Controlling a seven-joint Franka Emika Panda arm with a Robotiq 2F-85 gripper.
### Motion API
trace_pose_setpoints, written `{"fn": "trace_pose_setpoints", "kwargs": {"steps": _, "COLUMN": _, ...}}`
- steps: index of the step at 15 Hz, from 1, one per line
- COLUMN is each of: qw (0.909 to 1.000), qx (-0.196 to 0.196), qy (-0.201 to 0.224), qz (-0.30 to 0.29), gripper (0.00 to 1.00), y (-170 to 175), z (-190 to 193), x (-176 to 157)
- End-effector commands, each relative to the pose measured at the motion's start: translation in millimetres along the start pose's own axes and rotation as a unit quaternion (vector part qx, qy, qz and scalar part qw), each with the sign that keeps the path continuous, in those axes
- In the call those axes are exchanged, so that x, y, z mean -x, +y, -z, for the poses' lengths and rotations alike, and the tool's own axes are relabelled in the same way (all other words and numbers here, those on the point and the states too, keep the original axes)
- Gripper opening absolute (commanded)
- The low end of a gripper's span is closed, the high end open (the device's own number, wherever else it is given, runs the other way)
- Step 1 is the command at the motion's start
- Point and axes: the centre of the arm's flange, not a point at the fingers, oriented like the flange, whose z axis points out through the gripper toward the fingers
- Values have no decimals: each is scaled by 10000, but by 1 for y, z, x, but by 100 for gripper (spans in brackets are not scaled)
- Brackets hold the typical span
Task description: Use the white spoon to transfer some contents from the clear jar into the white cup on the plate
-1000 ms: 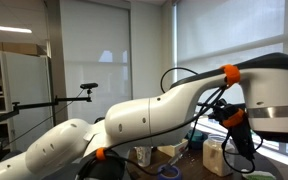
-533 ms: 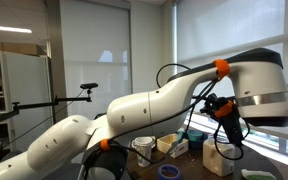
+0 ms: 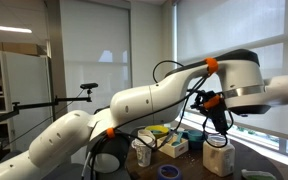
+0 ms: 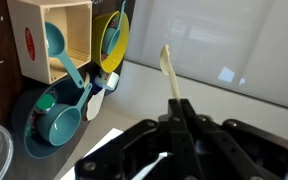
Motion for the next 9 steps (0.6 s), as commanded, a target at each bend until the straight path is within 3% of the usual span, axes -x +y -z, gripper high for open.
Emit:
{"fn": "trace_pose_setpoints", "kwargs": {"steps": 1, "qw": 10000, "qx": 0, "qy": -8, "qz": -18, "gripper": 5, "y": 0, "z": -1, "x": 0}}
{"fn": "trace_pose_setpoints", "kwargs": {"steps": 9, "qw": 10000, "qx": 6, "qy": -2, "qz": -33, "gripper": 5, "y": -1, "z": 1, "x": 1}}
